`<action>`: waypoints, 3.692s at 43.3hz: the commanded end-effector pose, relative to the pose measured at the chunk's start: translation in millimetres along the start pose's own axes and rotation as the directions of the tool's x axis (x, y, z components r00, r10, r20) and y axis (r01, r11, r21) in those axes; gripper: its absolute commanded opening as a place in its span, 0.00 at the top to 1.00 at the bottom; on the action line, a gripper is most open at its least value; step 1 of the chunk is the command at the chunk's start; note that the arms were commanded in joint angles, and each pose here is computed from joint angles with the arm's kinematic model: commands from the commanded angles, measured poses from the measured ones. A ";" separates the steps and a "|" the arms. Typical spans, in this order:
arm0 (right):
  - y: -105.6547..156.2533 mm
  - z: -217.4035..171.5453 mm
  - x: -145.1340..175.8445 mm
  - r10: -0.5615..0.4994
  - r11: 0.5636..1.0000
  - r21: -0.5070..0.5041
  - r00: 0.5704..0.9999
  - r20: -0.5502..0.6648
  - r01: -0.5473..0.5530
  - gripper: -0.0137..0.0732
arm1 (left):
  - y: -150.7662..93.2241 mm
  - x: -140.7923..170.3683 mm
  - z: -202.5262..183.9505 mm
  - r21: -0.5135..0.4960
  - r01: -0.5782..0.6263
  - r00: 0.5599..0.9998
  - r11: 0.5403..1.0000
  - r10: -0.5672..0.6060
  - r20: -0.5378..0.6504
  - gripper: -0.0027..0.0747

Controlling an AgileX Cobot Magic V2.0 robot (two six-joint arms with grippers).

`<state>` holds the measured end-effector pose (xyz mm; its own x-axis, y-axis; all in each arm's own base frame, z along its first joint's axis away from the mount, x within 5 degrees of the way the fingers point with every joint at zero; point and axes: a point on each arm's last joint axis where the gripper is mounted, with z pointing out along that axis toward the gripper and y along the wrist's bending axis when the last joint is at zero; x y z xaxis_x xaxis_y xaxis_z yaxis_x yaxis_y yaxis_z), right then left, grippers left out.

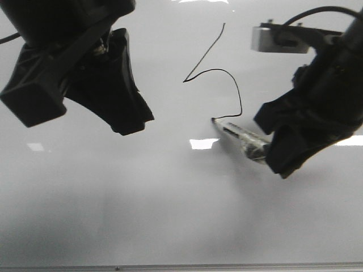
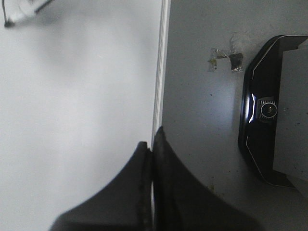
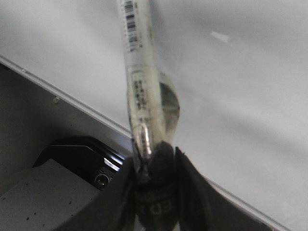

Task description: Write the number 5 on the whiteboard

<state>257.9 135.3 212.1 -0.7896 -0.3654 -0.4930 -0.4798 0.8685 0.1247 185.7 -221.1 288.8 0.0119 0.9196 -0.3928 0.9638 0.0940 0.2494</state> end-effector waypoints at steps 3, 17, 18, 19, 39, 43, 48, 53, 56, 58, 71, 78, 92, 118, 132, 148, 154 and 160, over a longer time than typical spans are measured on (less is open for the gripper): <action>17.7 -11.5 -29.9 -0.021 0.999 -0.031 0.992 0.126 0.025 0.91 | 3.8 -10.0 -20.0 -0.055 0.014 0.996 0.998 -0.009 0.091 0.99; 1.6 -98.9 -44.7 0.008 1.000 0.007 0.938 0.348 -0.011 0.91 | 3.9 -10.1 -20.0 -0.056 0.014 0.996 0.998 -0.009 0.092 0.99; -2.1 -101.0 -46.7 0.015 1.000 0.013 0.936 0.352 -0.021 0.91 | 3.9 -10.1 -20.0 -0.056 0.014 0.996 0.998 -0.009 0.092 0.99; -5.6 -102.6 -48.9 0.022 0.999 0.019 0.934 0.357 -0.031 0.91 | 3.9 -10.1 -20.0 -0.056 0.014 0.996 0.998 -0.009 0.092 0.99; -18.8 -96.0 -66.7 0.049 0.998 0.016 0.957 0.284 -0.056 0.91 | 4.0 -10.3 -20.0 -0.057 0.014 0.996 0.998 -0.009 0.094 0.99; -18.9 -96.0 -66.9 0.049 0.998 0.016 0.957 0.286 -0.056 0.91 | 4.0 -10.3 -20.0 -0.057 0.014 0.996 0.998 -0.009 0.094 0.99; -19.8 -91.8 -67.2 0.051 0.998 0.016 0.960 0.275 -0.058 0.91 | 4.0 -10.3 -20.0 -0.057 0.014 0.996 0.998 -0.009 0.094 0.99; -20.9 -86.2 -67.5 0.055 0.998 0.015 0.964 0.260 -0.061 0.91 | 4.0 -10.3 -20.0 -0.057 0.014 0.996 0.998 -0.009 0.094 0.99; -21.4 -84.1 -67.7 0.056 0.998 0.015 0.965 0.256 -0.062 0.91 | 4.0 -10.3 -20.0 -0.057 0.014 0.996 0.998 -0.009 0.094 0.99; -21.7 -83.4 -68.2 0.057 0.998 0.016 0.964 0.259 -0.063 0.91 | 3.9 -10.4 -20.0 -0.056 0.015 0.995 0.998 -0.010 0.095 0.99; -22.8 -83.4 -69.0 0.083 0.996 0.016 0.960 0.269 -0.091 0.91 | 3.9 -10.4 -20.0 -0.056 0.015 0.995 0.998 -0.010 0.095 0.99; -29.3 -83.5 -66.0 0.135 0.988 0.043 0.960 0.245 -0.150 0.91 | 3.9 -10.4 -20.0 -0.056 0.015 0.995 0.998 -0.010 0.095 0.99; -56.5 -114.5 -54.4 0.198 0.965 0.116 0.941 0.275 -0.237 0.91 | 3.9 -10.4 -20.0 -0.056 0.015 0.995 0.998 -0.010 0.095 0.99; 22.4 -129.2 -21.4 -0.524 0.852 0.103 0.842 0.126 0.514 0.91 | 6.1 -20.0 -51.5 0.017 0.013 0.999 1.000 -0.014 0.046 0.77; 48.8 -120.8 -13.5 -0.602 0.798 0.048 0.788 0.128 0.601 0.91 | 13.6 -34.2 -77.3 -0.011 0.000 0.994 1.000 0.002 0.109 0.27; 70.8 -120.4 -8.9 -0.657 0.748 0.006 0.739 0.148 0.663 0.91 | 22.8 -45.1 -80.6 -0.127 -0.081 0.972 0.989 0.107 0.209 0.27; 77.5 -122.8 -8.0 -0.670 0.733 0.003 0.722 0.172 0.680 0.91 | 23.0 -45.1 -75.7 -0.111 -0.084 0.976 0.990 0.104 0.193 0.29; 81.2 -135.2 -8.1 -0.659 0.737 0.022 0.711 0.243 0.676 0.91 | 22.6 -45.7 -64.1 -0.064 -0.081 0.982 0.995 0.091 0.163 0.40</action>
<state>177.2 165.0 319.9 -0.2139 -0.8075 -0.5496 -0.9003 0.3813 -0.2098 192.7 -234.8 353.4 0.1255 0.8833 -0.4518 0.9490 0.0259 0.3142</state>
